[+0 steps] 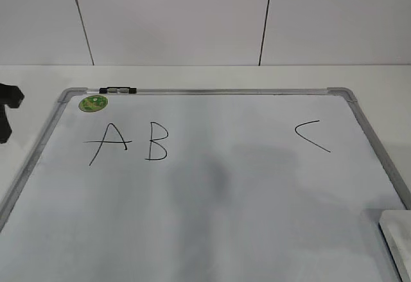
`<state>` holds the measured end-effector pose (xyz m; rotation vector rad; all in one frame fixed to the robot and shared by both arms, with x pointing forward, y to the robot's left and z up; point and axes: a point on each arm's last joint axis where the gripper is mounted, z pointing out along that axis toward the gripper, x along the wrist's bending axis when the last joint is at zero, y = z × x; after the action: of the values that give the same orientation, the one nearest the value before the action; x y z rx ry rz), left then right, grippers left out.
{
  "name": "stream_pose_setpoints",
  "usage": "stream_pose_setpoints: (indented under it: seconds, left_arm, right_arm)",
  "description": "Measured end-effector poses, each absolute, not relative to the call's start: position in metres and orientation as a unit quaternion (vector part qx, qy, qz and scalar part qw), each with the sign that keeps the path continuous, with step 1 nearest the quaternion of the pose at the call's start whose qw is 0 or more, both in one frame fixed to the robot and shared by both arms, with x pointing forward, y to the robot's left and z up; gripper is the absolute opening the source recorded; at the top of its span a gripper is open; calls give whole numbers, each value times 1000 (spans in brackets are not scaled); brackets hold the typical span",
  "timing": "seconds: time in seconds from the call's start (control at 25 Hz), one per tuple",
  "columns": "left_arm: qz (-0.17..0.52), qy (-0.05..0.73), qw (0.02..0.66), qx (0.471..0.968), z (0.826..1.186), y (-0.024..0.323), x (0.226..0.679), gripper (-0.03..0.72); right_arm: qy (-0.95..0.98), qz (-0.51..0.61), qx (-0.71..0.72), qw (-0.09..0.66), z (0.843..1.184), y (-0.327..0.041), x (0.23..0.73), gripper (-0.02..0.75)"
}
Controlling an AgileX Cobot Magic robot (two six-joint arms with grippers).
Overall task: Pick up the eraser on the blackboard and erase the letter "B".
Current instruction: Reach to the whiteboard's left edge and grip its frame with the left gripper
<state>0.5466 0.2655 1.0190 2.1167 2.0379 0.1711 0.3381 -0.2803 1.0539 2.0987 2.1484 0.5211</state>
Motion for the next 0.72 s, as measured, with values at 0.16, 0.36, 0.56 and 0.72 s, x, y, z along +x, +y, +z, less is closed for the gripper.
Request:
stream_pose_setpoints:
  seconds: [0.16,0.36,0.56,0.72]
  left_arm:
    - [47,691,86,716,997,263,572,238]
    - [36,688,70,721,974,262,592,238]
    - [24,697,56,715,956,271,602,238]
    - [20,695,49,717,949,277,604,238]
  right_arm:
    - [704,169,688,48,1054,-281,338,519]
    - [705,169,688,49,1054,-281,338,519]
    - [705,168,688,49,1054,-281,338,519]
    - [705,168,688,49,1054,-281,338,519]
